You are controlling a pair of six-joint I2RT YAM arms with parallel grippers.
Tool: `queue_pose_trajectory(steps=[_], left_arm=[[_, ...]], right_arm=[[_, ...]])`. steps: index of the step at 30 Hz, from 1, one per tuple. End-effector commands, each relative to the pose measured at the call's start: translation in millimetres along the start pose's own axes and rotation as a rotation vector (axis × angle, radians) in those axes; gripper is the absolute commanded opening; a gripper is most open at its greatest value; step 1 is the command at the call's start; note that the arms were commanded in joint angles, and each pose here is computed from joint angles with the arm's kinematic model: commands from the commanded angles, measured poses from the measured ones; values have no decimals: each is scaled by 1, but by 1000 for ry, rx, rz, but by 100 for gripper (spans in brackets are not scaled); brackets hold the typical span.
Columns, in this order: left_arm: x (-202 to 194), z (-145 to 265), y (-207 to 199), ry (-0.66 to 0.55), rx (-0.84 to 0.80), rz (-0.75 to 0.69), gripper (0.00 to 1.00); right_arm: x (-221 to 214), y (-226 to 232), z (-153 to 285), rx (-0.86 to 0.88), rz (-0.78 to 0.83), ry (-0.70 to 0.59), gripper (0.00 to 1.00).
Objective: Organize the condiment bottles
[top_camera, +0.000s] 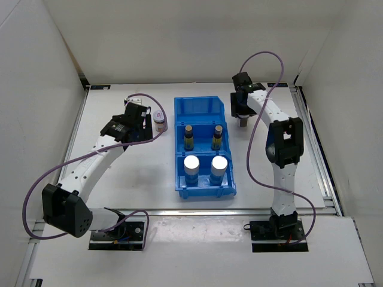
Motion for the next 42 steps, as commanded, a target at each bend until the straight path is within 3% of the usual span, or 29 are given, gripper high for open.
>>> queue_pose_trajectory(steps=[1,8,15,24,36,40,41,42], left_arm=[[4,4,-1,-22,-30,8,99],[9,-2,-7,-7,-35,2,99],[8,-5,-7,-1,-23,-2,99],[8,-8,-7,4,-11,-15,99],[6,-13,-9,19,-6,-23,99],[5,-15,-10,27,-3,-27,99],[5,-15,-10,27,-3,-27,99],[5,-15,-10,27,-3,-27,99]], right_arm=[[39,1,100,-48,-47,-322,0],[60,40,136,122,48,-439,0],[66,80,112,365,173,-402,0],[62,98,66,379,235,-329,0],[45,113,19,406,270,-226,8],[41,115,10,404,274,-207,29],[39,115,8,403,275,-198,40],[41,114,13,396,260,-207,61]])
Point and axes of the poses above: each gripper's point midway between its finger pads, its own z axis back along the fingers, its own y axis along the line the jaws close on, x = y × z, the point moved 10 cm from there along z, back along the fingers, and after that the axes turned 2 degrees about z, right-handed, at the moved point
